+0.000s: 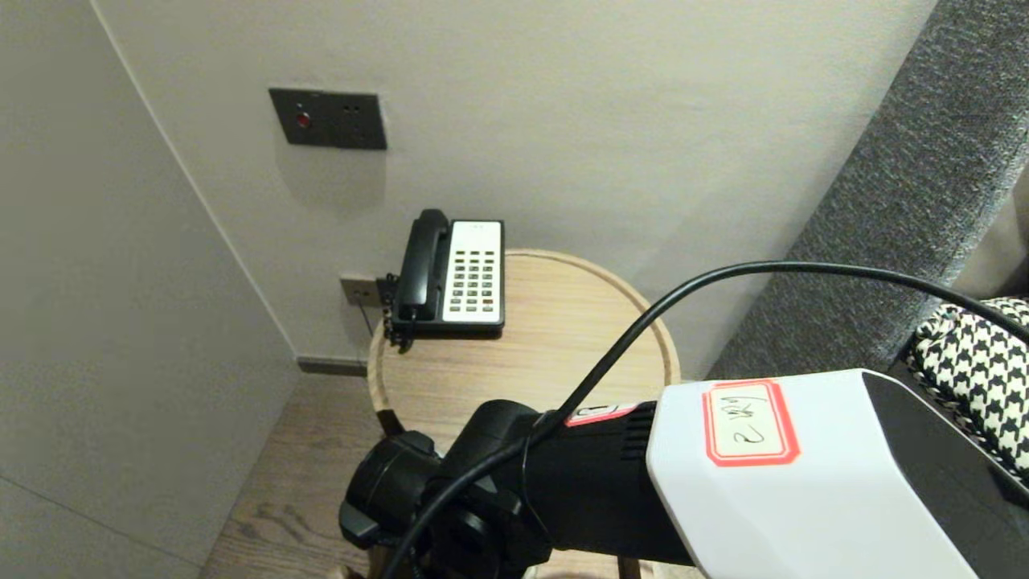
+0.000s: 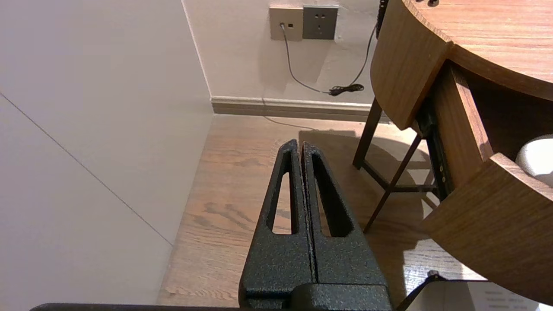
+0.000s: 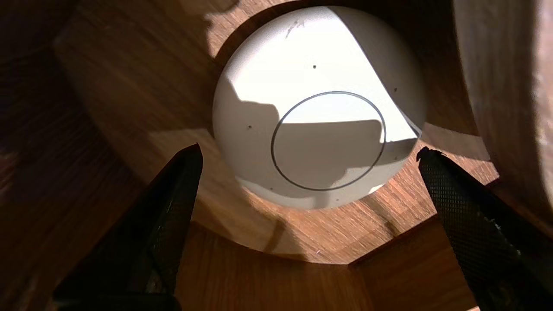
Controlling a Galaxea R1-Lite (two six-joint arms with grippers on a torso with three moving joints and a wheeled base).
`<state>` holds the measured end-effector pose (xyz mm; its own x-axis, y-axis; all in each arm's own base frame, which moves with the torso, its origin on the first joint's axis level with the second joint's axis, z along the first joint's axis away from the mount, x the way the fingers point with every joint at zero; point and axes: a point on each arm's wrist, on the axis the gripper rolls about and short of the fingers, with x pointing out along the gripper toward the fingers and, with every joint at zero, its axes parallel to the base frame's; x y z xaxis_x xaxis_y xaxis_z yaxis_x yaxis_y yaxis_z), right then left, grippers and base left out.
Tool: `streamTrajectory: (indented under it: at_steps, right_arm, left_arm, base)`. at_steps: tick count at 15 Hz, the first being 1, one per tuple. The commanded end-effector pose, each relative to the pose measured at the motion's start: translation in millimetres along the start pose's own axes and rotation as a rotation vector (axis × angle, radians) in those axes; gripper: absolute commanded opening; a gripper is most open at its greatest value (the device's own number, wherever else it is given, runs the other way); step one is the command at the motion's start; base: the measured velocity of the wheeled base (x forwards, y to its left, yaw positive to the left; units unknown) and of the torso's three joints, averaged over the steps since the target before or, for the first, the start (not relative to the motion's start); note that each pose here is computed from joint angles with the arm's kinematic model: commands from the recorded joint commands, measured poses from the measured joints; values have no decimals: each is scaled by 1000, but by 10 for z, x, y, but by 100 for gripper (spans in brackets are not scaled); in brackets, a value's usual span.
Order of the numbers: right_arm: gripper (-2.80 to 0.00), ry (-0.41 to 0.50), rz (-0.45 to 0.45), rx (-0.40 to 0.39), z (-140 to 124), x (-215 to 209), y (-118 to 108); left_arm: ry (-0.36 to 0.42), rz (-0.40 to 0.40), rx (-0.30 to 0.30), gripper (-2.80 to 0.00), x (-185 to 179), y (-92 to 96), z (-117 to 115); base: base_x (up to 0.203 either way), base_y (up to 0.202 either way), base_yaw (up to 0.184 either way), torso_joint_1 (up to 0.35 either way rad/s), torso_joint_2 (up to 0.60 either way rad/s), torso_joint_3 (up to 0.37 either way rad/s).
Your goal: Take the remote control out of the drawer one by one and place them on the table
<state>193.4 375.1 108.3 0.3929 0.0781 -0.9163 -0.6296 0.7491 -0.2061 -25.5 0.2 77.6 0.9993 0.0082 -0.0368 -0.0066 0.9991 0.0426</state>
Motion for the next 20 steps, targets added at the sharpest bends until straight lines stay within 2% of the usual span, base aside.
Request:
streamTrajectory:
  at_steps: [1,20]
  right_arm:
    - [0,1,-2,-2,-22,-35,-4]
    - [0,40,-16,-16,22,312,91]
  left_arm:
    - [0,1,-1,-280,0,0,0]
    - [0,1,1,-280,0,0,0]
  base:
    - [0,0,0,0,0,0]
    - [0,0,0,0,0,0]
